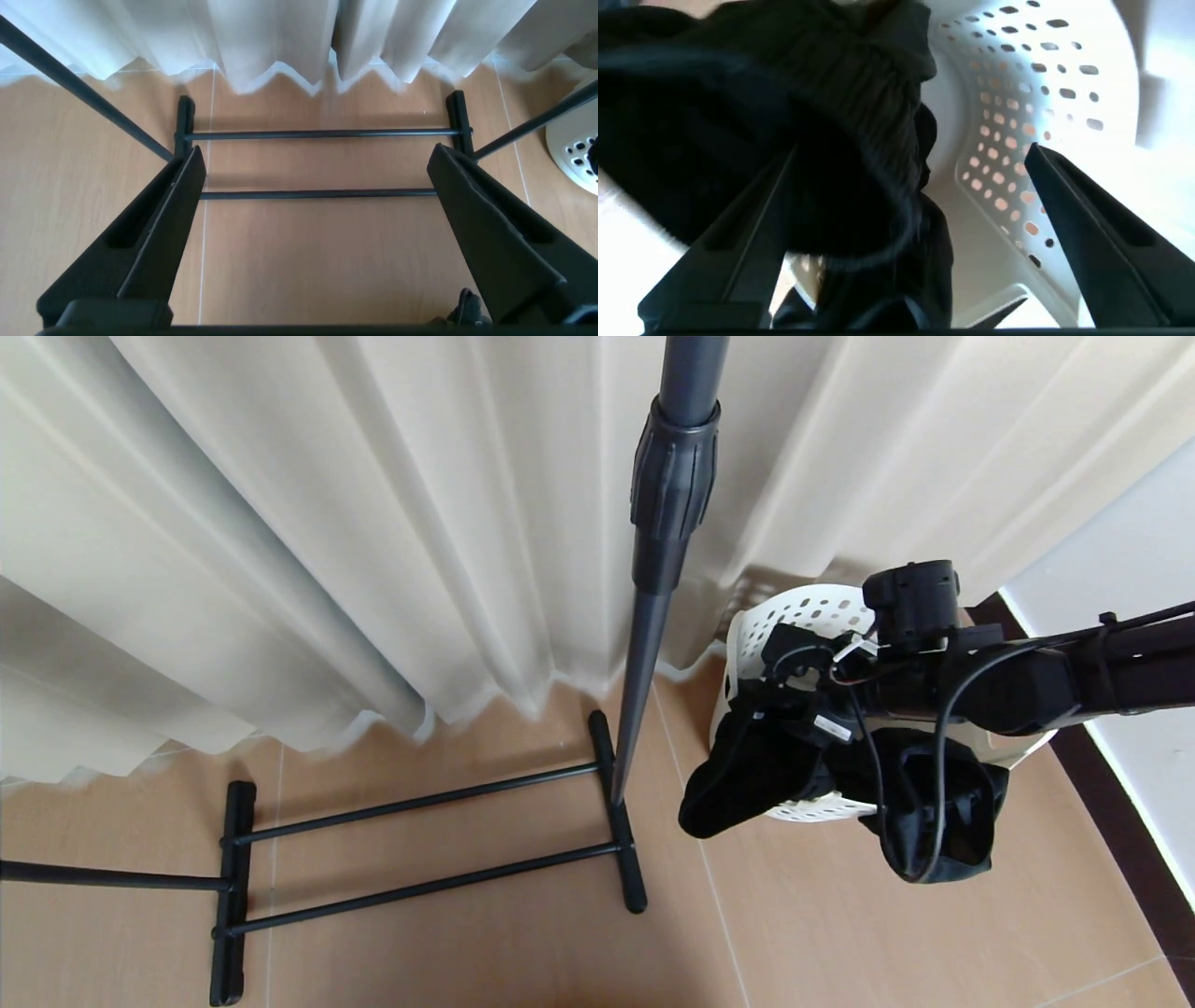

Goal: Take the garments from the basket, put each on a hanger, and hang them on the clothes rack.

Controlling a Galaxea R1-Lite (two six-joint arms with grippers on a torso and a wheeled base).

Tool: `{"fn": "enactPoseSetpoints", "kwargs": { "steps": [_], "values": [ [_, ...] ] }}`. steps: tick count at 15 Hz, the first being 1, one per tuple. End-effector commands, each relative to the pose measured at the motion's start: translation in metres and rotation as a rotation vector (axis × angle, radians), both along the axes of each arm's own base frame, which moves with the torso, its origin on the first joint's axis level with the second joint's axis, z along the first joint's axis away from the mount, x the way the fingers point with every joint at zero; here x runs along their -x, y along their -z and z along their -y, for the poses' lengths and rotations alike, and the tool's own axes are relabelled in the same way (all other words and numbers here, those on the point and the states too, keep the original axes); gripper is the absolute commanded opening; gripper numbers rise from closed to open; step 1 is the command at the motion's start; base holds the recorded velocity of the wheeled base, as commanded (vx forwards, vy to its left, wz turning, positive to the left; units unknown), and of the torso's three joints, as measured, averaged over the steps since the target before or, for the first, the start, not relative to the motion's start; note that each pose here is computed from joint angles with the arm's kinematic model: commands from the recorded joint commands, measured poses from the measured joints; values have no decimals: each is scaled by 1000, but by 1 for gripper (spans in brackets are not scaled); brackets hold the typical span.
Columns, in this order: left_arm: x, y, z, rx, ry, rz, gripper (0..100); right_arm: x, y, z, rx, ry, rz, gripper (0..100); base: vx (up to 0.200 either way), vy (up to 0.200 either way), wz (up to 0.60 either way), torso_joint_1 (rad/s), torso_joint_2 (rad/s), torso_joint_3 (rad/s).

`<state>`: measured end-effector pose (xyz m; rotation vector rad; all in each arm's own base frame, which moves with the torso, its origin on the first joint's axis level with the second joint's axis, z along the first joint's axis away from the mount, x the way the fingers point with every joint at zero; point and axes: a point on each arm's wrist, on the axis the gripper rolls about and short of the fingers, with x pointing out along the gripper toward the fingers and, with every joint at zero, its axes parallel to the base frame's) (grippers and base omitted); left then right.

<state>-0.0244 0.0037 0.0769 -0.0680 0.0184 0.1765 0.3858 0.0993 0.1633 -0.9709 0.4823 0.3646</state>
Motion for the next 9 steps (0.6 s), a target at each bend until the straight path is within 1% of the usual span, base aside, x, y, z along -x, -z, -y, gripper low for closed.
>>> {"fn": "enactPoseSetpoints", "kwargs": {
  "steps": [1, 4, 5, 6, 7, 9],
  "values": [
    [0, 0, 0, 0, -1, 0, 100, -22, 21, 2, 3, 19, -31, 100, 0, 0, 0, 0, 0, 0],
    [0, 0, 0, 0, -2, 0, 100, -28, 27, 6, -5, 40, -40, 100, 0, 0, 0, 0, 0, 0],
    [0, 0, 0, 0, -1, 0, 100, -28, 26, 6, -15, 44, -37, 0, 0, 0, 0, 0, 0, 0],
    [0, 0, 0, 0, -1, 0, 100, -26, 23, 7, -29, 54, -32, 0, 0, 0, 0, 0, 0, 0],
    [0, 0, 0, 0, -1, 0, 100, -22, 14, 7, -47, 59, -15, 0, 0, 0, 0, 0, 0, 0],
    [0, 0, 0, 0, -1, 0, 100, 1, -16, 11, -78, 54, 37, 0, 0, 0, 0, 0, 0, 0]
  ]
}}
